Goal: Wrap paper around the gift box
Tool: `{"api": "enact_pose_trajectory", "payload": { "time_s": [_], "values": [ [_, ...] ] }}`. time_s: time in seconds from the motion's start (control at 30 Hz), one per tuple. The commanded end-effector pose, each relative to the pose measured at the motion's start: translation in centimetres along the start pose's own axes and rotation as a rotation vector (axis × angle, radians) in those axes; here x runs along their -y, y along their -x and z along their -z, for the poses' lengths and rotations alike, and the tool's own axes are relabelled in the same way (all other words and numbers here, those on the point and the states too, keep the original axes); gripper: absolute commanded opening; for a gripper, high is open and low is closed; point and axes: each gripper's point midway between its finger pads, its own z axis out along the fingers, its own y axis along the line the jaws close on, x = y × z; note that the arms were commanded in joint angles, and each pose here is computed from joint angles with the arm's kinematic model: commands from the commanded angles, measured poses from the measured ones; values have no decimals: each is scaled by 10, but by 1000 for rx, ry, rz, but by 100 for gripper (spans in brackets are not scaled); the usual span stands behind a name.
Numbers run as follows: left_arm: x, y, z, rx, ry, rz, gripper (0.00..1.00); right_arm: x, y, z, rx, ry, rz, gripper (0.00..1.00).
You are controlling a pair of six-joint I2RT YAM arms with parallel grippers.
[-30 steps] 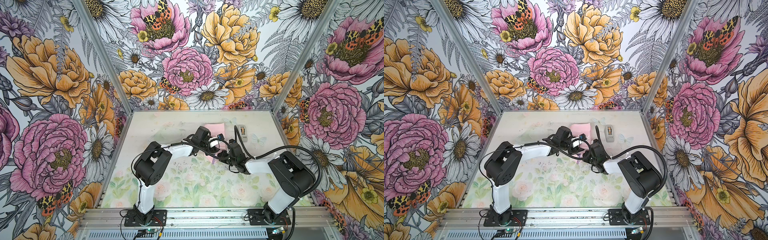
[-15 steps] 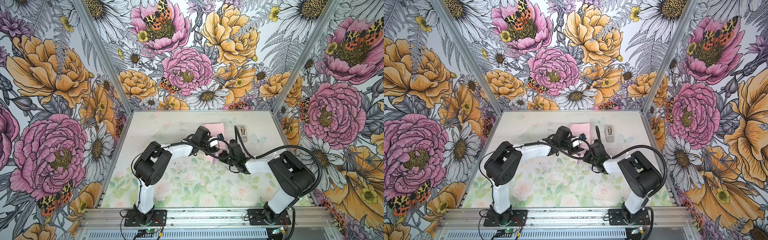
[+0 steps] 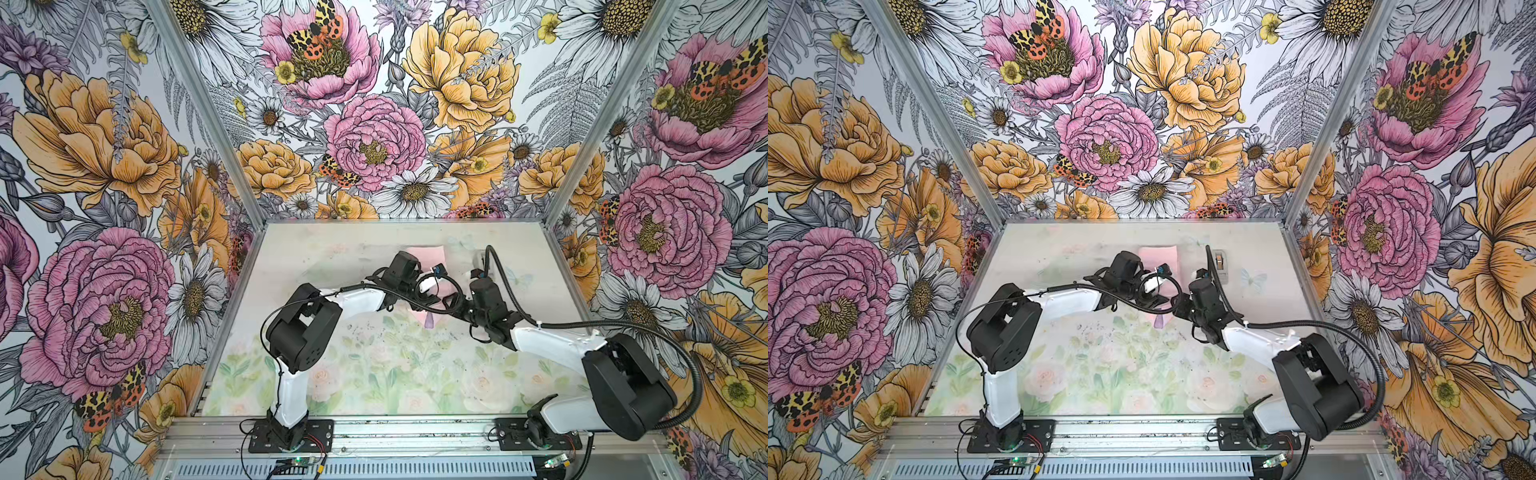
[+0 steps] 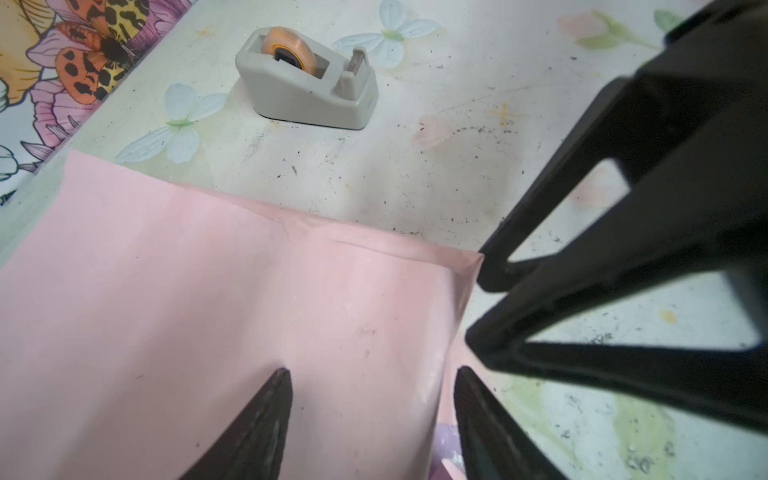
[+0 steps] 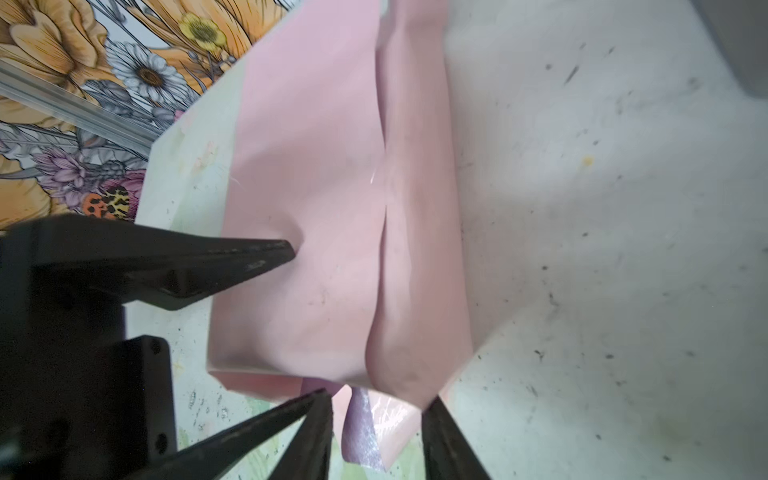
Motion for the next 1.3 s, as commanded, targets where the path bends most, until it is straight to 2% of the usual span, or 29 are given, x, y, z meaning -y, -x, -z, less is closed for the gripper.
{"api": "enact_pose_trajectory", "payload": {
  "time_s": [0.0,0.07,0.17,0.3,0.43,0.53,0.7,0.87,0.97,1.07,1.13,1.27],
  "values": [
    [-12,44,35,94,31,50,68,1,3,18,-37,11,-7,45],
    [-18,58,56,125,60,87,70,1,11,25,-32,26,-35,49],
    [-29,55,69,114,105,163,70,-2,20,22,-64,22,-60,51],
    [-42,27,78,45,187,247,70,-21,24,4,-150,60,-47,55],
    [-54,-5,85,-14,258,338,70,-21,23,-11,-190,15,-3,57],
    [-54,-17,89,-23,278,366,70,-14,20,-20,-221,-22,7,57],
    [-46,-18,91,-10,252,353,70,9,9,-29,-266,-129,24,54],
    [-33,-15,90,0,198,196,71,25,2,-31,-280,-190,30,35],
    [-28,-19,88,-39,187,122,70,27,3,-31,-273,-199,34,31],
    [-33,-21,87,-59,221,100,71,28,5,-30,-266,-204,40,30],
    [-41,-20,86,-59,238,146,71,25,7,-29,-264,-194,44,30],
    [-63,-14,85,-48,295,268,71,4,18,-21,-245,-121,51,48]
  ]
}}
